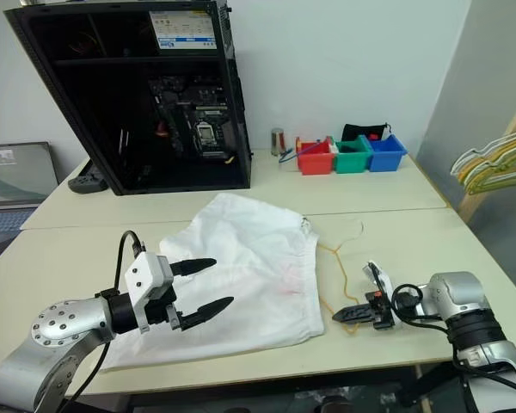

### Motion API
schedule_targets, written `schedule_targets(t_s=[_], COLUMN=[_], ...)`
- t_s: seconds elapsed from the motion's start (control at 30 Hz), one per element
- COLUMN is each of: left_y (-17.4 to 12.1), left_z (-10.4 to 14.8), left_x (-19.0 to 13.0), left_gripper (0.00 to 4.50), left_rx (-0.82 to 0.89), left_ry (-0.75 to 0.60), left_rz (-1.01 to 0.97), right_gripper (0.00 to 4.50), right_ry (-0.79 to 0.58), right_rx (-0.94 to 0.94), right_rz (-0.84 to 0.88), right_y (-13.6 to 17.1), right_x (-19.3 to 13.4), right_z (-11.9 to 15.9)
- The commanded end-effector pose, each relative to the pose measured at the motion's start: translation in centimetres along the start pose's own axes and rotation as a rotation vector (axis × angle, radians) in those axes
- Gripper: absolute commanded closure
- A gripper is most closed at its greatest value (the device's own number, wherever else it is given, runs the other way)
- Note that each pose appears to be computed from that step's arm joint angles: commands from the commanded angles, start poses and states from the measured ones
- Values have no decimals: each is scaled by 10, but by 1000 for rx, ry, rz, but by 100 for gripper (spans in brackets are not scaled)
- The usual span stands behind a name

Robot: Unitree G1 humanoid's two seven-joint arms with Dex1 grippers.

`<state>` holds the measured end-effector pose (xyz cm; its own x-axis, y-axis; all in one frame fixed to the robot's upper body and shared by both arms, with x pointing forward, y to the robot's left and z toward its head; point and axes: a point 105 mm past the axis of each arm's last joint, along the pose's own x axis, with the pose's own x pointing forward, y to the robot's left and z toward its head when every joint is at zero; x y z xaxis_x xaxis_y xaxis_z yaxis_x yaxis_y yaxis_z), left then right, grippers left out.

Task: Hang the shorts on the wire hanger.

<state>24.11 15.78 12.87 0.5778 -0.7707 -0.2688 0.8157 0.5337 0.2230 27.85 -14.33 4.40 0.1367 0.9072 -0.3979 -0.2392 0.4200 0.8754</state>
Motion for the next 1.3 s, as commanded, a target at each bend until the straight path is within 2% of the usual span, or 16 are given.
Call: schedule_targets(t_s=[0.03, 0.17, 0.33, 0.4, 0.47, 0.53, 0.63, 0.73, 0.8, 0.9, 1.07, 1.2, 1.3], left_y=[1, 1, 3, 16, 39, 57, 88, 120, 134, 146, 173, 172, 176], left_z=[9, 9, 21, 40, 74, 100, 131, 143, 151, 151, 130, 108, 109], left_x=[0, -1, -9, -11, -10, -9, -2, 2, 3, 4, 22, 41, 51], left_gripper=[8, 8, 8, 8, 8, 8, 8, 8, 8, 8, 8, 8, 8], left_rx=[54, 52, -27, -26, -2, 41, 126, 253, 316, 398, 574, 663, 685], left_ry=[-18, -14, 18, 4, -46, -82, -122, -92, -73, -13, 128, 212, 196], left_rz=[-10, -29, -153, -191, -214, -220, -176, -118, -106, -111, -42, -96, -67], right_gripper=[450, 450, 450, 450, 450, 450, 450, 450, 450, 450, 450, 450, 450], right_ry=[-141, -222, -247, -260, -281, -286, -241, -171, -150, -153, -192, -221, -223], right_rx=[-11, -122, -485, -687, -948, -1141, -1393, -1573, -1638, -1680, -1815, -1906, -1934], right_rz=[-48, -102, -211, -276, -361, -432, -579, -739, -788, -828, -877, -895, -897], right_y=[2, 17, 60, 81, 107, 122, 121, 99, 91, 87, 100, 112, 117], right_x=[-2, -20, -34, -34, -30, -24, -17, -21, -23, -25, -23, -19, -16], right_z=[35, 59, 85, 100, 118, 129, 137, 142, 143, 147, 152, 149, 148])
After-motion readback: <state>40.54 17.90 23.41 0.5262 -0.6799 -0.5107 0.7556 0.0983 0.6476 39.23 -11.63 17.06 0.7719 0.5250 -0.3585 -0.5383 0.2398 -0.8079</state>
